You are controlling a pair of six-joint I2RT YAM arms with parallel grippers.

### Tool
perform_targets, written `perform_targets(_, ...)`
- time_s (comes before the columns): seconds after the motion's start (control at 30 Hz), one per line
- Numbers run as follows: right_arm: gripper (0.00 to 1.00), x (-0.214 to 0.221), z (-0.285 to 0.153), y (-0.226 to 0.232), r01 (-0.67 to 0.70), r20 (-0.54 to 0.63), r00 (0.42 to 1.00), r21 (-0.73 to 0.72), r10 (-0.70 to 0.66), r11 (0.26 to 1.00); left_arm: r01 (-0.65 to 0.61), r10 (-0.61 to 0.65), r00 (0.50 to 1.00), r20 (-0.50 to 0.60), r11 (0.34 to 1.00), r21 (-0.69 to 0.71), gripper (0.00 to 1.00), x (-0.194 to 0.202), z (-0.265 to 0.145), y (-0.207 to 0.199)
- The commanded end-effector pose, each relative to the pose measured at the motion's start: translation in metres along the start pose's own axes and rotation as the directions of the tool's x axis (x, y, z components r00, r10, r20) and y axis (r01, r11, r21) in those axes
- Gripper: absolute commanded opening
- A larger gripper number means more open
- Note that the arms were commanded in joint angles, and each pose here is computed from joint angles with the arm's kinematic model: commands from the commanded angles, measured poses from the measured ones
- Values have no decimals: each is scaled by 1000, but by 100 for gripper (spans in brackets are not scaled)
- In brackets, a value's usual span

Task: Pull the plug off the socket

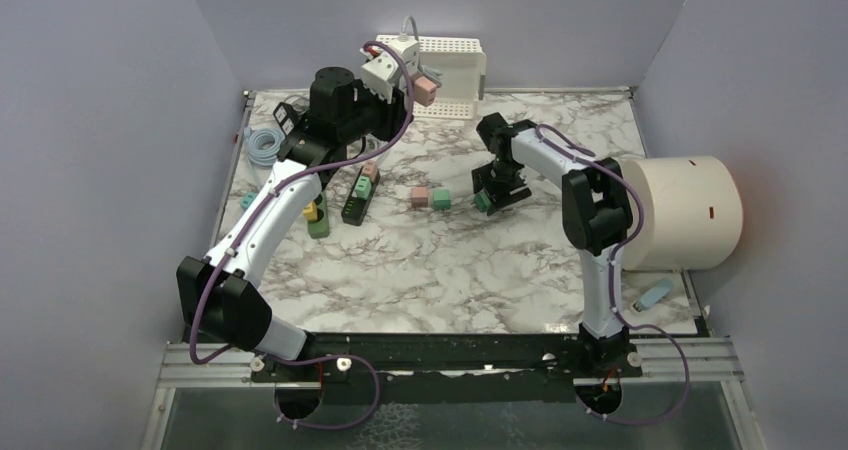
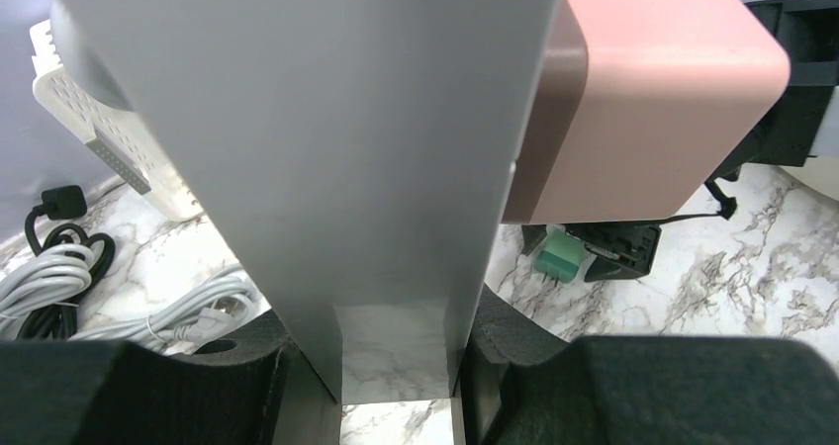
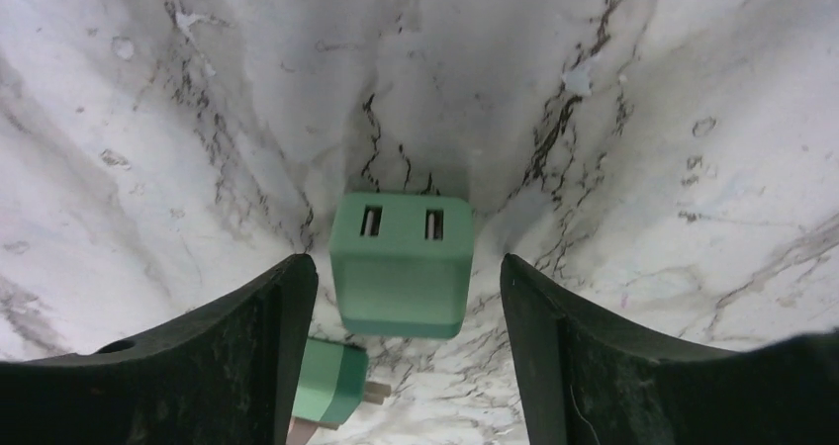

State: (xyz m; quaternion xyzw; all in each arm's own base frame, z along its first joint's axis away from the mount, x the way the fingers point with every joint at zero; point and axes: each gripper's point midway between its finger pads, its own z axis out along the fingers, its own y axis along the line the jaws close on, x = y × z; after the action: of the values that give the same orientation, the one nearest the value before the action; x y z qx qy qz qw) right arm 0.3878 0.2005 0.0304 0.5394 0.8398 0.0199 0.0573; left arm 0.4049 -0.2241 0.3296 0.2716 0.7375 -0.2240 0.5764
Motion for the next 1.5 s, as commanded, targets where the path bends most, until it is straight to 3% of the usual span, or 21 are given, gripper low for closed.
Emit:
perform_targets(0.0, 69, -6, 17, -1, -6, 13, 1000, 34, 6, 999, -71, 75, 986, 152, 997, -32, 0, -54, -17, 0)
perform_targets(0.13, 49, -6, 23, -3, 50, 10, 999, 40, -51, 998, -73, 78, 986, 149, 997, -39, 0, -53, -17, 1)
perform_targets(0.2, 26, -6, 22, 6, 140, 19, 990, 1, -140, 990, -75, 80, 986, 148, 996, -41, 0, -53, -16, 2)
perform_targets(0.23, 10, -6, 20, 11, 193, 27, 981, -24, -192, 981, -75, 80, 986, 148, 996, -41, 0, -54, -16, 2)
perform_targets(0.27, 2, -4, 18, 21, 265, 40, 964, -75, -262, 961, -76, 81, 986, 147, 996, -44, 0, -54, -16, 3)
perform_targets(0.33, 1, 1, 9, 38, 445, 97, 895, -165, -435, 880, -78, 84, 986, 146, 996, -45, 0, -54, -16, 3)
perform_targets(0.43, 1, 15, -2, 57, 703, 196, 711, -229, -675, 673, -77, 83, 987, 141, 996, -45, 0, -52, -13, 4)
perform_targets(0.57, 5, 16, 3, 54, 834, 238, 551, -134, -800, 535, -75, 79, 986, 144, 997, -30, 0, -53, -11, 2)
perform_targets(0.73, 6, 21, 11, 52, 888, 233, 459, -77, -857, 454, -73, 77, 987, 143, 997, -28, 0, -55, -9, 2)
perform_targets(1.0, 18, 19, 18, 36, 897, 214, 435, -17, -875, 442, -74, 79, 988, 135, 997, -38, 0, -54, -10, 4)
perform_targets(1.03, 23, 20, 17, 34, 898, 214, 433, -25, -876, 438, -72, 76, 988, 132, 997, -38, 0, -53, -9, 4)
perform_targets(1.1, 46, 27, 11, 35, 909, 217, 415, -72, -884, 410, -63, 68, 989, 129, 997, -37, 0, -51, -7, 4)
perform_targets(1.13, 59, 32, 7, 37, 921, 223, 388, -107, -894, 374, -57, 62, 990, 130, 998, -40, 0, -50, -7, 5)
perform_targets(1.17, 79, 35, 1, 39, 928, 234, 371, -135, -899, 348, -49, 55, 990, 132, 998, -49, 0, -48, -6, 6)
perform_targets(1.27, 87, 34, -25, 50, 938, 307, 343, -166, -888, 304, -28, 41, 992, 121, 995, -100, 0, -38, -2, 16)
perform_targets(1.47, 88, 23, -112, 83, 934, 532, 355, -233, -769, 271, -1, 17, 992, 126, 992, -124, 0, -19, 5, 23)
